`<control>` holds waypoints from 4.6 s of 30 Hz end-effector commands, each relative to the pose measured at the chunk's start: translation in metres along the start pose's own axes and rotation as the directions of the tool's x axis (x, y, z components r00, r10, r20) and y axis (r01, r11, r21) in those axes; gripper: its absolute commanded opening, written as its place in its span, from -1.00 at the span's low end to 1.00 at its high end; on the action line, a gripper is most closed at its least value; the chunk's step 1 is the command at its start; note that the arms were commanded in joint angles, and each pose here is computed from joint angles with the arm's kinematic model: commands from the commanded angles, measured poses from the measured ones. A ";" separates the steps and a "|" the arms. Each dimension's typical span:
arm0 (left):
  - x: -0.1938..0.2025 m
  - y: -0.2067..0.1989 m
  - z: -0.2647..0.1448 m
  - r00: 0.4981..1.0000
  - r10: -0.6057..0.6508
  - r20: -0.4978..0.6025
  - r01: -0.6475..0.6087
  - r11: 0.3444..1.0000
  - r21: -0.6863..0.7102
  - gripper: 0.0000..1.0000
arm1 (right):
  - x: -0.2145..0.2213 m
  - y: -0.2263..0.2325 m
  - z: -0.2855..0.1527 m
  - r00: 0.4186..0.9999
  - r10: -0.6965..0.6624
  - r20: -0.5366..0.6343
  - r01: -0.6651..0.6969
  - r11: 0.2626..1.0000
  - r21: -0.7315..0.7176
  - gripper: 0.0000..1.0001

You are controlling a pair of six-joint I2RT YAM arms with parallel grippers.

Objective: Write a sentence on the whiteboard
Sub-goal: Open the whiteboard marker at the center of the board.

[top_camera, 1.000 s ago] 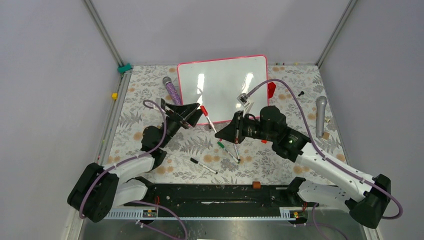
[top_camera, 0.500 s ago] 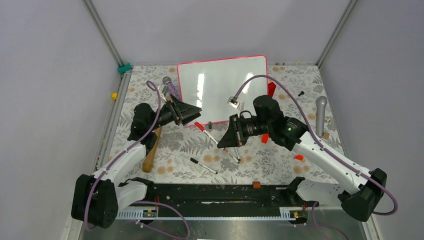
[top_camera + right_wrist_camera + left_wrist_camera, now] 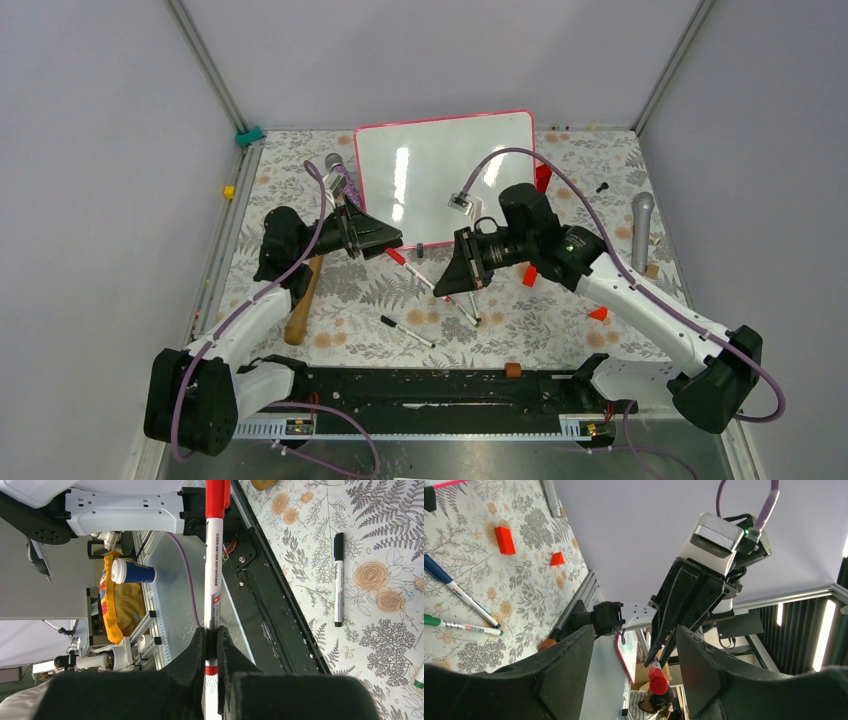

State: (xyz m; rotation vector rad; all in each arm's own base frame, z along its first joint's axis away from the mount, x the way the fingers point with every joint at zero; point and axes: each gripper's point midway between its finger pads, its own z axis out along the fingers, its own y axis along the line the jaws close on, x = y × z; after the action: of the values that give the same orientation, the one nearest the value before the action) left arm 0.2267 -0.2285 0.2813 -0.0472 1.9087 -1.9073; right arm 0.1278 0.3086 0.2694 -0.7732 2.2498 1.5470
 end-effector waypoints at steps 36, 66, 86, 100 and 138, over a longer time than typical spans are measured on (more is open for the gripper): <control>0.036 -0.015 -0.013 0.988 0.068 -0.137 -0.060 0.997 0.057 -1.00 | -0.037 -0.013 0.001 0.997 0.001 0.079 -0.003 1.000 0.024 0.36; -0.016 -0.063 0.006 0.960 -0.059 0.272 -0.003 0.974 0.224 -1.00 | -0.110 0.028 -0.015 0.797 0.143 0.587 -0.025 0.978 -0.205 0.09; -0.006 -0.055 0.018 0.983 -0.061 0.174 0.030 0.984 0.177 -1.00 | -0.099 0.032 -0.009 0.850 0.149 0.505 -0.047 0.977 -0.209 -0.11; -0.005 -0.057 0.018 0.985 -0.061 0.162 0.030 0.982 0.187 -1.00 | -0.098 0.033 -0.015 0.845 0.131 0.519 -0.032 0.980 -0.195 -0.27; -0.003 -0.043 0.026 0.987 -0.083 0.141 0.059 0.984 0.166 -1.00 | -0.102 0.014 -0.013 0.826 0.150 0.543 -0.072 0.984 -0.162 -1.00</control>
State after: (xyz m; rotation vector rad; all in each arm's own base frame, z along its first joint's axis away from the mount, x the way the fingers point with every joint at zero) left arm 0.2282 -0.2491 0.3163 -0.2850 1.6866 -2.0449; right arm 0.2058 0.3281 0.3096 -0.1203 1.9135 1.6946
